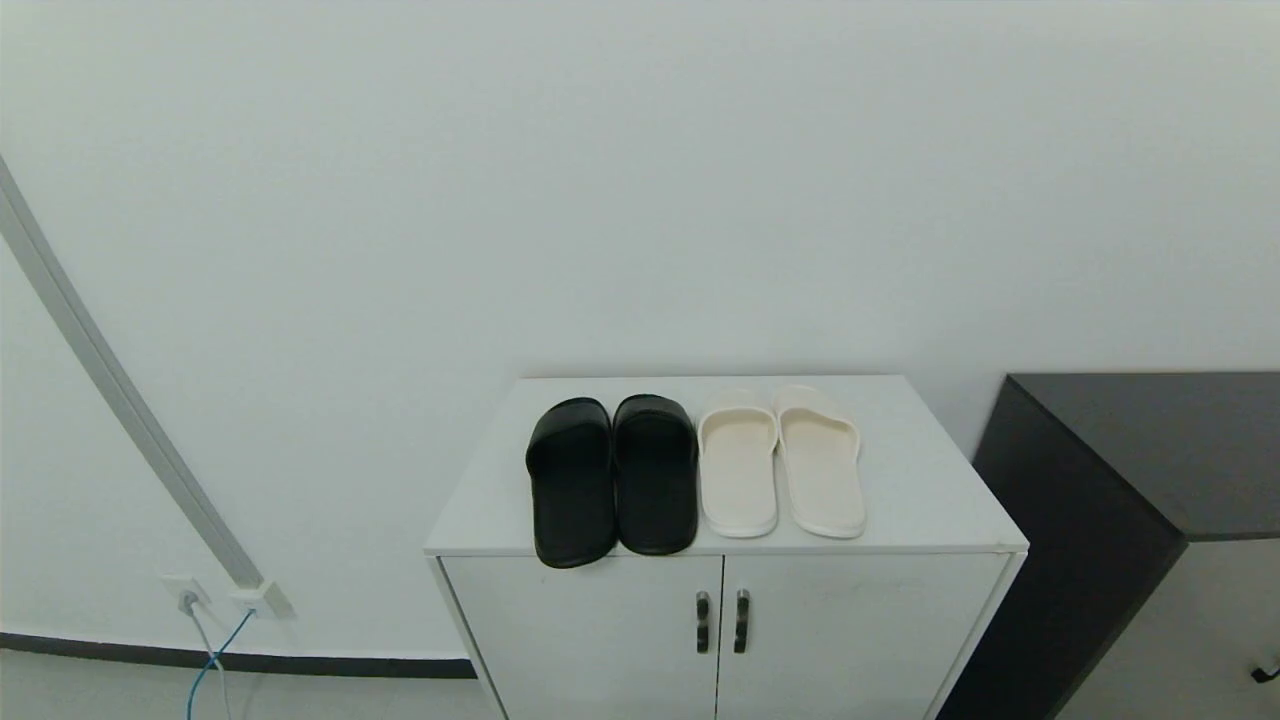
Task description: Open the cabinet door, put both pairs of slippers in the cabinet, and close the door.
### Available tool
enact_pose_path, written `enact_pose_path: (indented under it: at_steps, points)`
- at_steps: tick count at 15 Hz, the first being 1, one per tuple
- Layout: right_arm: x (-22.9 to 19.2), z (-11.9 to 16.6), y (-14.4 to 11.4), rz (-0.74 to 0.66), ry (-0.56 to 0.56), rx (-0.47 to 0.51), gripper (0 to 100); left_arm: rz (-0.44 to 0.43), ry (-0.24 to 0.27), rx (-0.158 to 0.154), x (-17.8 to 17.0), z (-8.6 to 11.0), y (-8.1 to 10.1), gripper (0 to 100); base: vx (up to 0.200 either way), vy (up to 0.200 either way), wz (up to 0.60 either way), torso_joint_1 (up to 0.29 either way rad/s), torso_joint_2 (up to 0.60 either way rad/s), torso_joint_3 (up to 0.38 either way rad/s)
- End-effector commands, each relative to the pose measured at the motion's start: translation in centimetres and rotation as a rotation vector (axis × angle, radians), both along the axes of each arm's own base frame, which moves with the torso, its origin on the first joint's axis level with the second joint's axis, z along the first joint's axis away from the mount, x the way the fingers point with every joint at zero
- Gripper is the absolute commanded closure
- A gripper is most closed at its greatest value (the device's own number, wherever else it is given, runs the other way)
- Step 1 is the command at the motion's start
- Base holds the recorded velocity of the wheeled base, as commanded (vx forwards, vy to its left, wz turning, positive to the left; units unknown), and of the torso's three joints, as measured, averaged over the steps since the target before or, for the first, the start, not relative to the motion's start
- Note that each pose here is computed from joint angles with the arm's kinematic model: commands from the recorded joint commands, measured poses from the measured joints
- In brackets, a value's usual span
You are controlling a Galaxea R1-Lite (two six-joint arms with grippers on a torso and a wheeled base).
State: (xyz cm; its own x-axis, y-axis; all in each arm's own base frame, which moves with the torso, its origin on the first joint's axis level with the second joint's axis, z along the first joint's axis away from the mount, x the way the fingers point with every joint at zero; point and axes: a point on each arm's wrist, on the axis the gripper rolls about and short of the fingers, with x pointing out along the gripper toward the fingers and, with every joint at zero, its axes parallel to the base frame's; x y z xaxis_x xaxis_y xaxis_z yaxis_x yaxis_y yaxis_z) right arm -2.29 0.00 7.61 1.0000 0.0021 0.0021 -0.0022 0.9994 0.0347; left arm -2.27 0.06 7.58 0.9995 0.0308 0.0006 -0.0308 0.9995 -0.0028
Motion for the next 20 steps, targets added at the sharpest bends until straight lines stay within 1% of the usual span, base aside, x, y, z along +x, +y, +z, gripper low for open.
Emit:
enact_pose_path:
  at_steps: [1,2,3,4,6,7,8,10,12,15,17,18,20]
  points:
    - [0.0,0.0,0.0,0.001,0.001,0.001,0,0.001,-0.001,-0.002,0.0,0.0,0.0,100,0.0,0.0,0.0,0.0,0.0,0.0]
    - [0.0,0.4,0.0,-0.002,-0.01,0.004,0,0.001,-0.001,0.0,0.0,0.0,0.0,100,0.0,0.0,0.0,0.0,0.0,0.0]
    - [-0.5,2.5,0.0,-0.001,-0.061,0.03,0,0.001,-0.001,0.0,0.0,0.0,0.0,100,0.0,0.0,0.0,0.0,0.0,0.0]
    - [-0.9,3.8,0.0,0.004,-0.031,0.07,0,0.003,-0.001,0.0,0.0,0.0,0.0,100,0.0,0.0,0.0,0.0,0.0,0.0]
    - [-1.2,4.2,0.1,0.068,0.035,0.063,0,0.004,-0.001,-0.002,0.0,0.0,0.0,100,0.0,0.0,0.0,0.0,0.0,0.0]
    - [-0.8,5.2,0.2,0.09,0.065,0.063,0,0.003,-0.001,-0.002,0.0,0.0,0.0,100,0.0,0.0,0.0,0.0,0.0,0.0]
    - [0.0,6.3,0.2,0.108,0.113,0.059,0,0.003,-0.001,-0.002,0.0,0.0,0.0,100,0.0,0.0,0.0,0.0,0.0,0.0]
    - [2.9,7.5,0.3,0.13,0.261,0.029,0,0.003,-0.001,-0.002,0.0,0.0,0.0,100,0.0,0.0,0.0,0.0,0.0,0.0]
    - [5.7,8.2,0.4,0.151,0.319,0.009,0,-0.002,-0.001,0.001,0.0,0.0,0.0,100,0.0,0.0,0.0,0.0,0.0,0.0]
    - [9.4,8.6,1.1,0.22,0.367,-0.007,0,-0.002,-0.001,0.001,0.0,0.0,0.0,100,0.0,0.0,0.0,0.0,0.0,0.0]
    - [11.4,8.5,2.3,0.268,0.401,-0.021,0,-0.002,-0.001,0.001,0.0,0.0,0.0,100,0.0,0.0,0.0,0.0,0.0,0.0]
    - [12.3,8.4,3.2,0.273,0.409,-0.002,0,-0.003,-0.001,0.001,0.0,0.0,0.0,100,0.0,0.0,0.0,0.0,0.0,0.0]
    - [13.8,8.9,6.0,0.301,0.402,0.049,0,0.0,-0.001,0.001,0.0,0.0,0.0,100,0.0,0.0,0.0,0.0,0.0,0.0]
